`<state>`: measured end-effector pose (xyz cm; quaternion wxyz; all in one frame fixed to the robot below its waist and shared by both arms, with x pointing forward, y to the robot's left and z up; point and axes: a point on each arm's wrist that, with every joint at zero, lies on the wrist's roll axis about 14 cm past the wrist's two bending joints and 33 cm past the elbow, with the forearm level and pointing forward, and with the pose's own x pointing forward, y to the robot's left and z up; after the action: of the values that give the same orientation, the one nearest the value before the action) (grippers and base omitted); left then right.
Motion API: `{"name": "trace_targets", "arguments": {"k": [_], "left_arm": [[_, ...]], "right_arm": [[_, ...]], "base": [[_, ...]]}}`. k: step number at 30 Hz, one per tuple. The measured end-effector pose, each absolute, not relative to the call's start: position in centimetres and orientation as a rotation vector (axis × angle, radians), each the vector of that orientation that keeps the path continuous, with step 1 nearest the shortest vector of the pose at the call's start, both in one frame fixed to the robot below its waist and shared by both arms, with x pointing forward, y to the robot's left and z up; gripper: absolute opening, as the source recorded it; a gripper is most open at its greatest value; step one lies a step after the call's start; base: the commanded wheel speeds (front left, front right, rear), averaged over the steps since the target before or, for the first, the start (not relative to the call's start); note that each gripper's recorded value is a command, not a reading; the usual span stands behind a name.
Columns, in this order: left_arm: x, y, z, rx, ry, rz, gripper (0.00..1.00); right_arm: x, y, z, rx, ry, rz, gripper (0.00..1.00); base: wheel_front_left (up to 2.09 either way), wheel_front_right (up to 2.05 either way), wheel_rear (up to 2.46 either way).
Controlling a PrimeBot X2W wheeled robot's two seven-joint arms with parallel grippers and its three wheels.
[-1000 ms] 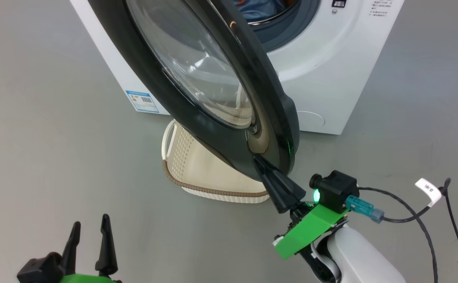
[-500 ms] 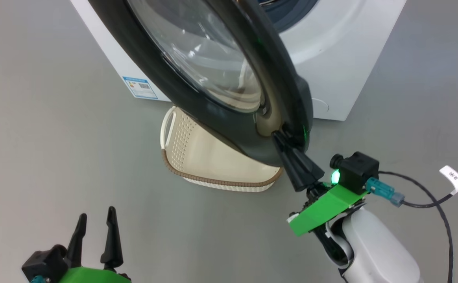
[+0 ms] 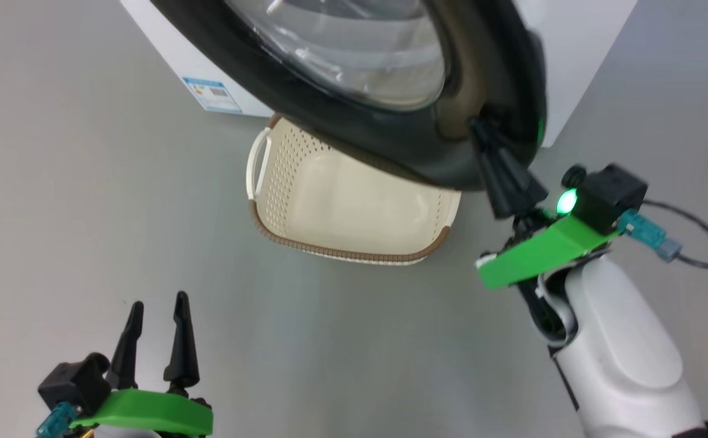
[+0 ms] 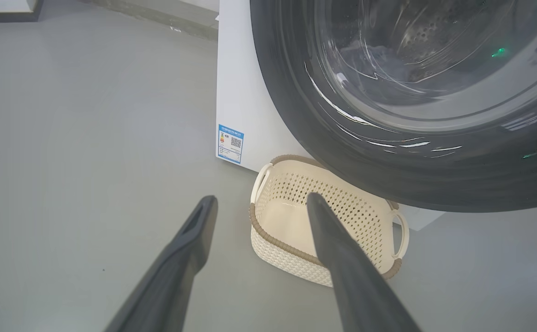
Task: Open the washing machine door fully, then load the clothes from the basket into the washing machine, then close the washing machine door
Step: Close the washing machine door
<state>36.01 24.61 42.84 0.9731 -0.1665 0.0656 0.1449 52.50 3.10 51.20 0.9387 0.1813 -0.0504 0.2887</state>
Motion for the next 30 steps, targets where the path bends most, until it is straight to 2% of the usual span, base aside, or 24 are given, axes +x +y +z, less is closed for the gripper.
{"name": "trace_targets", "arguments": {"k": [16, 30], "left_arm": [[38.1, 24.0, 40.5, -0.339, 0.194, 0.287, 1.0], [38.1, 23.5, 39.2, -0.36, 0.233, 0.288, 1.0]], "right_arm": [[59.6, 1.9, 51.6, 0.297, -0.208, 0.549, 0.0], [63.6, 2.0, 52.9, 0.197, -0.286, 0.569, 0.0]], "base": [[0.0, 0.0, 0.0], [0.0, 0.0, 0.0]]}}
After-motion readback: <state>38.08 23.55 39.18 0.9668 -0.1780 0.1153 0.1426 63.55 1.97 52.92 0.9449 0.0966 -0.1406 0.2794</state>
